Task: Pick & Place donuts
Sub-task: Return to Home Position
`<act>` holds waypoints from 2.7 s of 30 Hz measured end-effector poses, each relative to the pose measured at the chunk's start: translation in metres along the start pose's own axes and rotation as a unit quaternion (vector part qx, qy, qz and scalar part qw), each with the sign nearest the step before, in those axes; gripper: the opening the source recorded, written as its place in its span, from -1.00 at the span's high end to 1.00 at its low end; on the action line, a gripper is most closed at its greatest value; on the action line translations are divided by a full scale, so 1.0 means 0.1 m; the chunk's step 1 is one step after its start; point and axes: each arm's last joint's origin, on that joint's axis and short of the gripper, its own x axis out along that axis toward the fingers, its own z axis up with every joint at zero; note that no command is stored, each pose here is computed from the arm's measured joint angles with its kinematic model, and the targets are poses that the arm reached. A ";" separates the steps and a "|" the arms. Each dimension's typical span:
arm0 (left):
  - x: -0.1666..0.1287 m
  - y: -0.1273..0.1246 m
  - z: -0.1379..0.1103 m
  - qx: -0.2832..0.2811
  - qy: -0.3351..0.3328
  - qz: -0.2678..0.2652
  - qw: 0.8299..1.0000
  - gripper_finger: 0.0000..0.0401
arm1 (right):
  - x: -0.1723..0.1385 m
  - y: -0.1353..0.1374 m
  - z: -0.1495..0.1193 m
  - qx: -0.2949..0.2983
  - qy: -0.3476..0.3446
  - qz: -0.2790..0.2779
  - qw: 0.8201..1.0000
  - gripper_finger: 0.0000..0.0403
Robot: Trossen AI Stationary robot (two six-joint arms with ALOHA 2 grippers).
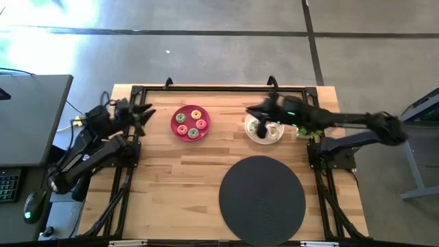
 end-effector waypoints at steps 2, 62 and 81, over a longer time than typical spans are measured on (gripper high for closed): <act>0.10 0.03 -0.07 -0.020 0.018 0.017 0.999 0.24 | -0.20 -0.02 -0.22 0.013 -0.060 0.025 0.998 0.85; 0.48 0.11 -0.87 -0.050 -0.010 -0.032 0.998 0.24 | -0.95 -0.13 -1.57 0.075 -0.191 0.032 0.978 0.96; 0.43 -0.19 -0.96 -0.045 0.038 -0.171 0.984 0.24 | -0.95 -0.13 -1.57 0.075 -0.190 0.032 0.978 0.97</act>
